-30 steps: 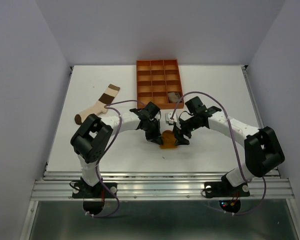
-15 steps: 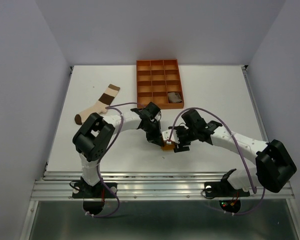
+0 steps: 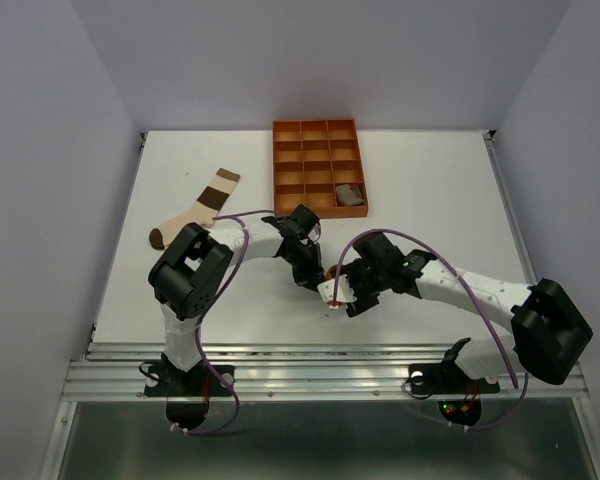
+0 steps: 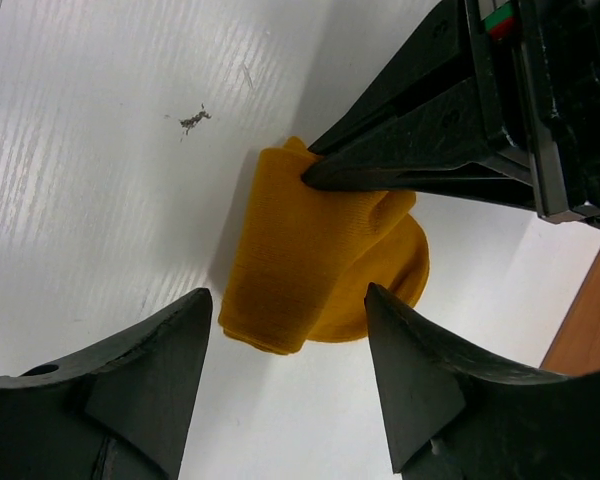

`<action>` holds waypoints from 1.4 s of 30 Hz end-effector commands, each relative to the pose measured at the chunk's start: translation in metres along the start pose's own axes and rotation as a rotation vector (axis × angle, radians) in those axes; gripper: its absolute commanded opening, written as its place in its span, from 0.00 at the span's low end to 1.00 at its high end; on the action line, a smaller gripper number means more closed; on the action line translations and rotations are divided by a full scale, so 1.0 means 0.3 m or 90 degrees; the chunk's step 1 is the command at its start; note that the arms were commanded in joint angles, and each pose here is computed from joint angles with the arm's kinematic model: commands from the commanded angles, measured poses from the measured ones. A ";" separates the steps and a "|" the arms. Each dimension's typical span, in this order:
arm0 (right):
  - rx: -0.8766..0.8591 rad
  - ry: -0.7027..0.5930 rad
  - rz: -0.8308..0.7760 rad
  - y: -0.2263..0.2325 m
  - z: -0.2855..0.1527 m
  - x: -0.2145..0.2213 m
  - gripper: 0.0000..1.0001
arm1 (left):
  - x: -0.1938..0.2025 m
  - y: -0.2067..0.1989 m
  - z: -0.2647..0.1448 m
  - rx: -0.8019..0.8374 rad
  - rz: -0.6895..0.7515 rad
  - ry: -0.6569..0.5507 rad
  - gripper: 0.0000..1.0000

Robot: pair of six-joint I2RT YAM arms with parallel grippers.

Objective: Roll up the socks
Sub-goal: Roll the sock at the center of the board.

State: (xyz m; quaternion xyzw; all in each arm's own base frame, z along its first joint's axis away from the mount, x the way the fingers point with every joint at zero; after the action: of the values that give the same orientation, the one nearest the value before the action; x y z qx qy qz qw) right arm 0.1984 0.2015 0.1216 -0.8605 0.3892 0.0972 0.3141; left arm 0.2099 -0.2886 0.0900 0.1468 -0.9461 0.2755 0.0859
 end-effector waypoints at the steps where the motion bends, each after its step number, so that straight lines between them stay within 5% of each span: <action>1: -0.016 0.019 -0.024 0.025 -0.006 0.005 0.68 | 0.008 0.086 0.035 -0.086 -0.030 0.003 0.00; 30: -0.051 0.002 -0.024 0.079 0.078 0.029 0.64 | 0.020 0.086 0.028 -0.040 -0.046 0.039 0.00; 42: -0.049 0.005 -0.008 0.075 0.125 0.058 0.54 | 0.022 0.083 0.021 -0.002 -0.032 0.069 0.00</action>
State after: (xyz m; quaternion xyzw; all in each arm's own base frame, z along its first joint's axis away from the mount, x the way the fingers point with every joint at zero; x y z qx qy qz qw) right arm 0.2000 0.2028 0.0890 -0.8744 0.3775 0.0903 0.2912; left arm 0.2085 -0.2835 0.0873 0.1600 -0.9308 0.3055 0.1209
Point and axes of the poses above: each gripper's point midway between its finger pads, its own z axis out along the fingers, its own y axis along the line the jaws close on, x = y × z, the point moved 7 cm from there along -z, back along the fingers, and after that the axes turned 13 degrees about -z, right-handed, at the moved point
